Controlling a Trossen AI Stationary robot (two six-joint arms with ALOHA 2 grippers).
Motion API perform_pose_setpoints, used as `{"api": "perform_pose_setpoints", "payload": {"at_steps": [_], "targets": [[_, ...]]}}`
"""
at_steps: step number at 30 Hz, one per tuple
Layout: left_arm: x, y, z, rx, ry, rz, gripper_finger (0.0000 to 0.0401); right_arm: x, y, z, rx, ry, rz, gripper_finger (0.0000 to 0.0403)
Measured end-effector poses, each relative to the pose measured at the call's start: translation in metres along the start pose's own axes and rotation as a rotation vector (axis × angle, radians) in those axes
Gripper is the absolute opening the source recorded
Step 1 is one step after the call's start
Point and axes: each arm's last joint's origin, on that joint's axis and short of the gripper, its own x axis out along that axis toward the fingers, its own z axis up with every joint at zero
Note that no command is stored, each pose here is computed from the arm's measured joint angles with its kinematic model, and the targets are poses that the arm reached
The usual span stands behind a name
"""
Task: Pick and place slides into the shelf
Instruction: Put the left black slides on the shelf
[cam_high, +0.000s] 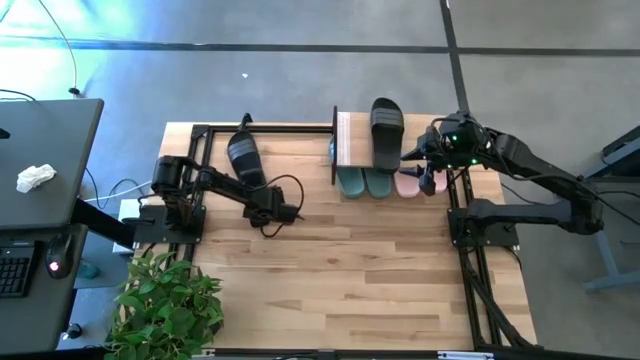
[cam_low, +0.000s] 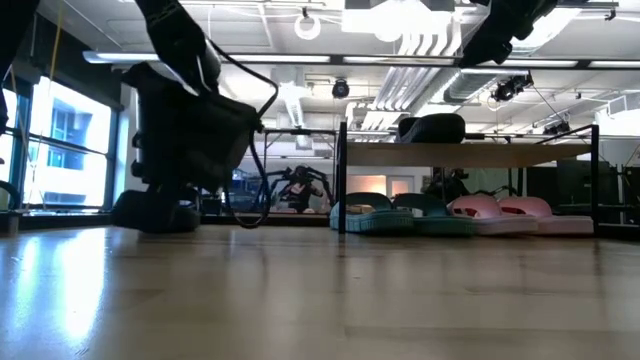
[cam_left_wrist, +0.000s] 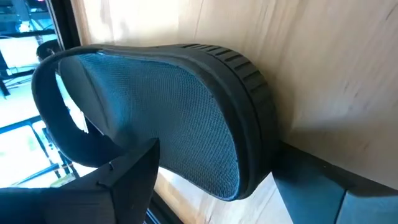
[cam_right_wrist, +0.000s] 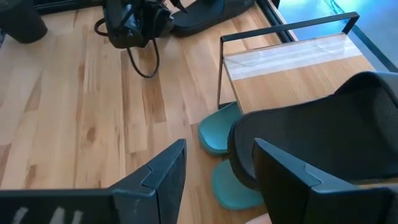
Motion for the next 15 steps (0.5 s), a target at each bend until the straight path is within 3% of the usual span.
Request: {"api": "perform_pose_setpoints", "payload": {"at_steps": [15], "targets": [[-0.0003, -0.0042, 0.0003, 0.066, -0.030, 0.002, 0.0288, 0.0000, -0.0003, 0.0025, 0.005, -0.025, -0.001, 0.0171]]}}
